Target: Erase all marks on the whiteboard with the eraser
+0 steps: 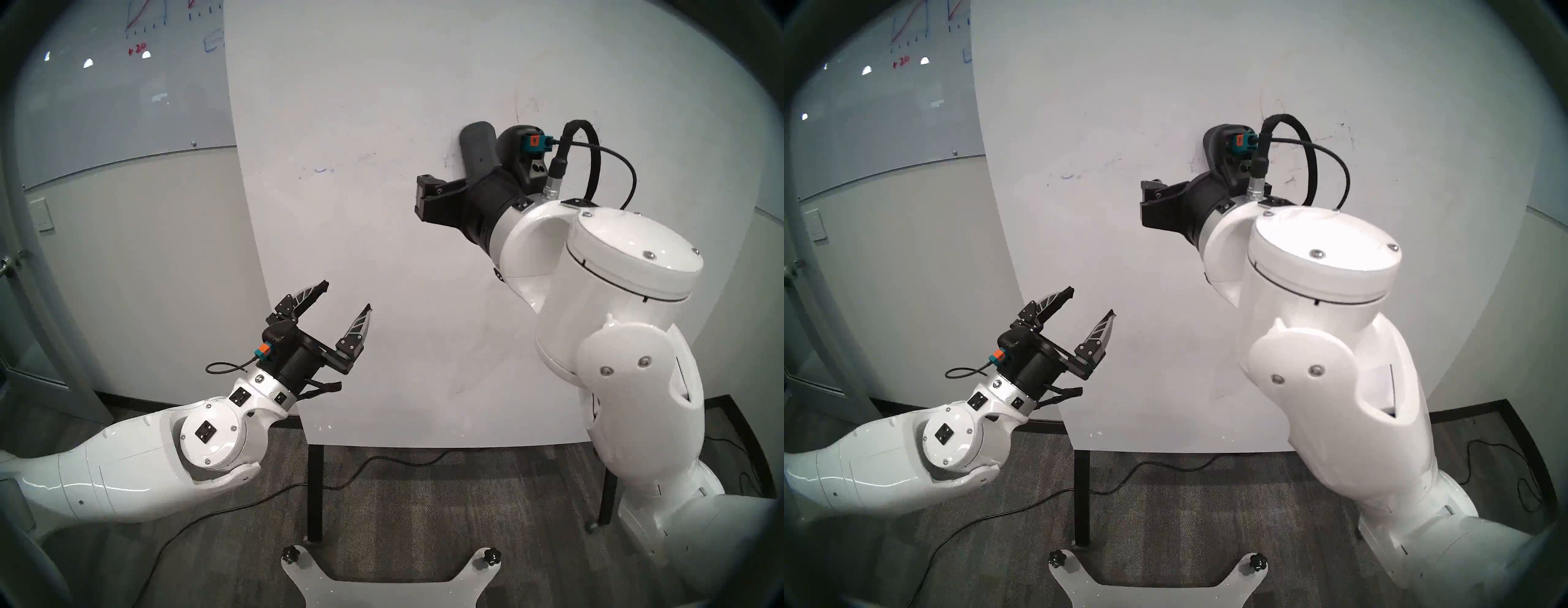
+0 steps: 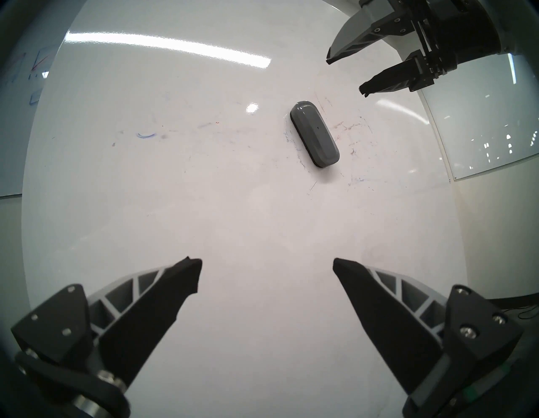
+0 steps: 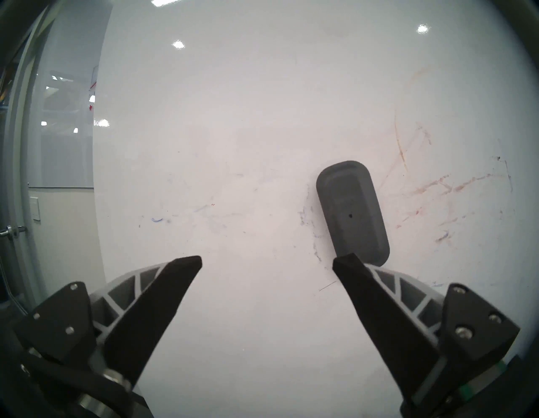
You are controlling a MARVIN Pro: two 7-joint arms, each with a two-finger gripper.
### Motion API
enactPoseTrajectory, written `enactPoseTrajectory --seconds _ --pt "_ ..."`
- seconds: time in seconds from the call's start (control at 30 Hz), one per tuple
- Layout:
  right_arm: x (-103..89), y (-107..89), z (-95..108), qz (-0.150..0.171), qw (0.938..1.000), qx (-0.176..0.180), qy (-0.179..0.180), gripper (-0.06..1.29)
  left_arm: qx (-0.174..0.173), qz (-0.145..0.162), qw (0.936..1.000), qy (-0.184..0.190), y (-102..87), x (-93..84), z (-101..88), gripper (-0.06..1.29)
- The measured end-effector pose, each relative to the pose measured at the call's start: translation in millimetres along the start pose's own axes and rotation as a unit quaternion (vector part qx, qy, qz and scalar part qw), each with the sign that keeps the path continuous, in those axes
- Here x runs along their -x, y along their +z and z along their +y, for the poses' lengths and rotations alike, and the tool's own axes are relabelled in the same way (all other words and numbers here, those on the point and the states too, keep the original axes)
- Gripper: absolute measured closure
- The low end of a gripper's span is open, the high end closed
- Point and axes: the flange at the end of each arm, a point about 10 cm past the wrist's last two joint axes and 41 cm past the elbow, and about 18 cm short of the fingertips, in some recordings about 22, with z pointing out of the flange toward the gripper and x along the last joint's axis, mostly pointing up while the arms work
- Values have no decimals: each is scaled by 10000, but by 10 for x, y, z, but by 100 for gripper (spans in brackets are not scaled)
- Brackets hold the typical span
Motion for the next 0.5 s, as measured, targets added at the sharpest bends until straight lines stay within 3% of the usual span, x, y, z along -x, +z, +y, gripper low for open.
enactPoseTrajectory --seconds 0.23,0.5 --pt "133 41 -32 -161 9994 136 265 2 0 0 10000 0 0 0 0 0" --pt "154 42 -35 -178 9989 194 384 2 0 0 10000 0 0 0 0 0"
